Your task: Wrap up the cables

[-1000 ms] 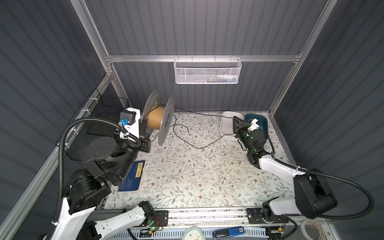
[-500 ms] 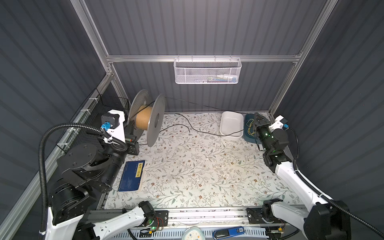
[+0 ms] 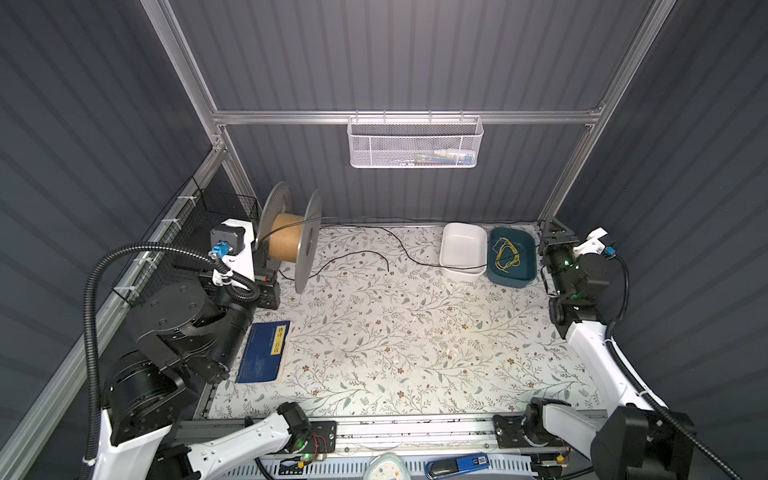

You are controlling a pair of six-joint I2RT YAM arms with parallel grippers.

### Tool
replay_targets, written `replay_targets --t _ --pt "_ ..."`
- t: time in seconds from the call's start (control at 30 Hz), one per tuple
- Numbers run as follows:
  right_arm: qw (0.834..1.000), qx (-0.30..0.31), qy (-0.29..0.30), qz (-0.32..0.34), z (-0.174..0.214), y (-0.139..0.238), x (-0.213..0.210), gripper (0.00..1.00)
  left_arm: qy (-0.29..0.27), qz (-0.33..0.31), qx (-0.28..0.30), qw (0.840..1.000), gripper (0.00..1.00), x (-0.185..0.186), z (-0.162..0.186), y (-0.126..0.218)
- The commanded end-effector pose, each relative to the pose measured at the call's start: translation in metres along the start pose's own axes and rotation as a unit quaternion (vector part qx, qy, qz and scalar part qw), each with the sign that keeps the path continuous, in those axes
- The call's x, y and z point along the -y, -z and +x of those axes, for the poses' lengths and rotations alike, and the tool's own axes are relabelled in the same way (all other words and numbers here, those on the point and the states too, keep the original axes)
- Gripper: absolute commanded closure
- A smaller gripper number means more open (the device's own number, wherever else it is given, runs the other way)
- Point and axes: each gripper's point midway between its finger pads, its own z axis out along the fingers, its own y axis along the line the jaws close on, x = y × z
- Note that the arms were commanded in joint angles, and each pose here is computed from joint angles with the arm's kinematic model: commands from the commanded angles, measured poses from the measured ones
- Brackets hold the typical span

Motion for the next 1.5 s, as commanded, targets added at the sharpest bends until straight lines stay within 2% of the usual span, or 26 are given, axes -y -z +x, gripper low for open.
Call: replay_targets --t 0.0,0.17,0.27,0.4,0.5,0.6,0.73,0.87,0.97,1.03,1.13,1.23,1.3,1.33,1.47 --pt "0.999 -0.001 -0.008 -0.031 -0.009 0.000 -0.019 0.68 0.033 -0.019 0.033 0.999 1.00 -0.015 -0.020 0.007" --pt "0.998 -0.014 -0.009 -0.067 -0.012 0.002 -0.033 0.67 0.022 -0.011 0.021 0.999 1.00 -0.003 -0.013 -0.001" --pt "0.995 -0.057 -0.008 -0.086 0.002 -0.006 -0.034 0.66 0.004 0.005 0.003 1.000 1.00 0.014 -0.004 -0.012" --pt "0.983 -0.129 -0.017 -0.132 0.027 -0.007 -0.042 0.65 -0.005 0.043 -0.012 0.999 1.00 0.046 0.006 -0.030" --pt "0.974 -0.155 -0.013 -0.165 0.037 -0.003 -0.044 0.68 -0.005 0.067 -0.022 0.997 1.00 0.067 0.013 -0.040" --pt "0.969 -0.165 -0.002 -0.187 0.041 -0.002 -0.045 0.69 -0.004 0.088 -0.029 0.996 1.00 0.082 0.021 -0.047" --pt "0.965 -0.166 0.002 -0.203 0.040 -0.009 -0.051 0.67 -0.001 0.092 -0.030 0.995 1.00 0.082 0.026 -0.044" --pt "0.967 -0.175 -0.028 -0.185 0.046 -0.015 -0.039 0.68 0.000 0.101 -0.035 0.994 1.00 0.088 0.028 -0.046" --pt "0.970 -0.193 -0.043 -0.142 0.070 -0.003 -0.015 0.61 -0.002 0.107 -0.041 0.993 1.00 0.095 0.027 -0.051" --pt "0.970 -0.215 -0.051 -0.097 0.096 0.010 0.007 0.48 0.002 0.097 -0.029 0.995 1.00 0.090 0.019 -0.051" --pt "0.968 -0.241 -0.065 -0.022 0.137 0.037 0.048 0.36 0.007 0.089 -0.017 0.996 1.00 0.080 0.005 -0.046" --pt "0.957 -0.275 -0.088 0.032 0.179 0.055 0.079 0.25 0.015 0.095 -0.001 0.995 1.00 0.074 -0.009 -0.039" --pt "0.943 -0.306 -0.123 0.050 0.211 0.060 0.090 0.19 0.012 0.094 0.002 0.996 1.00 0.068 -0.016 -0.035" --pt "0.943 -0.298 -0.136 0.053 0.218 0.057 0.096 0.17 0.014 0.093 0.006 0.996 1.00 0.066 -0.020 -0.033" --pt "0.920 -0.322 -0.214 0.060 0.264 0.041 0.112 0.13 0.029 0.103 0.027 0.994 1.00 0.059 -0.035 -0.023"
